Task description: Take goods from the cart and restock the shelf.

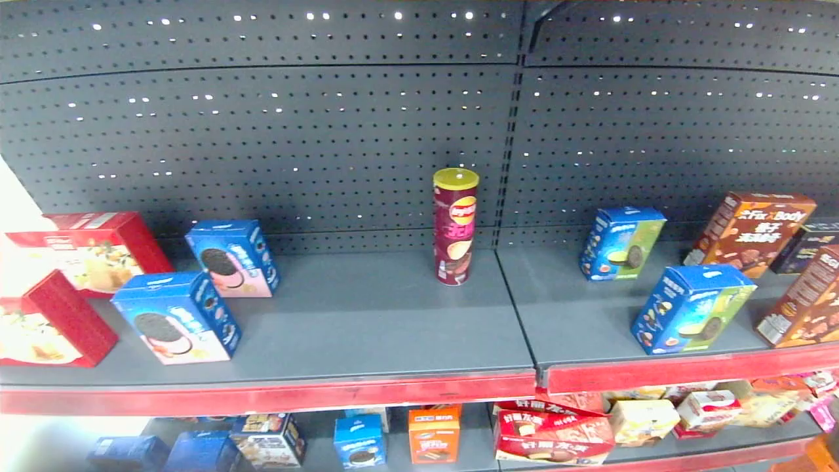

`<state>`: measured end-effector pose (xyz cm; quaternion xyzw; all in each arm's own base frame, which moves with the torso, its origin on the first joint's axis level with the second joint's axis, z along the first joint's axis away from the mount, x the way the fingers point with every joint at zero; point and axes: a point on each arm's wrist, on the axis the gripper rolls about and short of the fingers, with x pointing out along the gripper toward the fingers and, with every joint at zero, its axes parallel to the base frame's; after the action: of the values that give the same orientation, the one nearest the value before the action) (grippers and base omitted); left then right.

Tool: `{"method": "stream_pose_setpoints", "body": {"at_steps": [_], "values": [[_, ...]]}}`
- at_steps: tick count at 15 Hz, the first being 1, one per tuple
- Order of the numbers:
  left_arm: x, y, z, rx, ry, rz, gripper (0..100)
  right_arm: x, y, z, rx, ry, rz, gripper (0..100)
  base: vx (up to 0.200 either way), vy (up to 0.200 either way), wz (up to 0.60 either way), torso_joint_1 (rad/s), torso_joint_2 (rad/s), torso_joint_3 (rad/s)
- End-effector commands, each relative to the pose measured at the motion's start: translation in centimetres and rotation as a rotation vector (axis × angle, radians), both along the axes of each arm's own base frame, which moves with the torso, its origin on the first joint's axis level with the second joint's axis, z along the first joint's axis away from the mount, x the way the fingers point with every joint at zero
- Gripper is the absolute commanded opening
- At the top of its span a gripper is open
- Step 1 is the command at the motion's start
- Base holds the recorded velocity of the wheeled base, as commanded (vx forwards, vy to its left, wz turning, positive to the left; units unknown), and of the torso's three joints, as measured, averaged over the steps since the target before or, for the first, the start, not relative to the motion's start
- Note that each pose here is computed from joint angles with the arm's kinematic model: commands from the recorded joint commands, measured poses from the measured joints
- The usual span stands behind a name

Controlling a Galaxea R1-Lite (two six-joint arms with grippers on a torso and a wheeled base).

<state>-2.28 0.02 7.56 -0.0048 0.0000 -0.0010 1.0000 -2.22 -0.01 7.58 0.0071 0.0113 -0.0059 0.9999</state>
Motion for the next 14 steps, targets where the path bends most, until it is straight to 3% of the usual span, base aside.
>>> {"method": "stream_pose_setpoints", "body": {"at_steps": [1, 14], "values": [[0.01, 0.00, -0.01, 0.000, 0.002, 0.000, 100, 0.02, 0.00, -0.01, 0.000, 0.002, -0.001, 100, 0.000, 0.000, -0.60, 0.012, 0.01, -0.002], [0.01, 0.00, -0.01, 0.000, 0.002, 0.000, 100, -0.06, -0.02, -0.03, -0.002, -0.009, -0.001, 100, 0.000, 0.000, -0.60, 0.002, 0.00, 0.004]]}}
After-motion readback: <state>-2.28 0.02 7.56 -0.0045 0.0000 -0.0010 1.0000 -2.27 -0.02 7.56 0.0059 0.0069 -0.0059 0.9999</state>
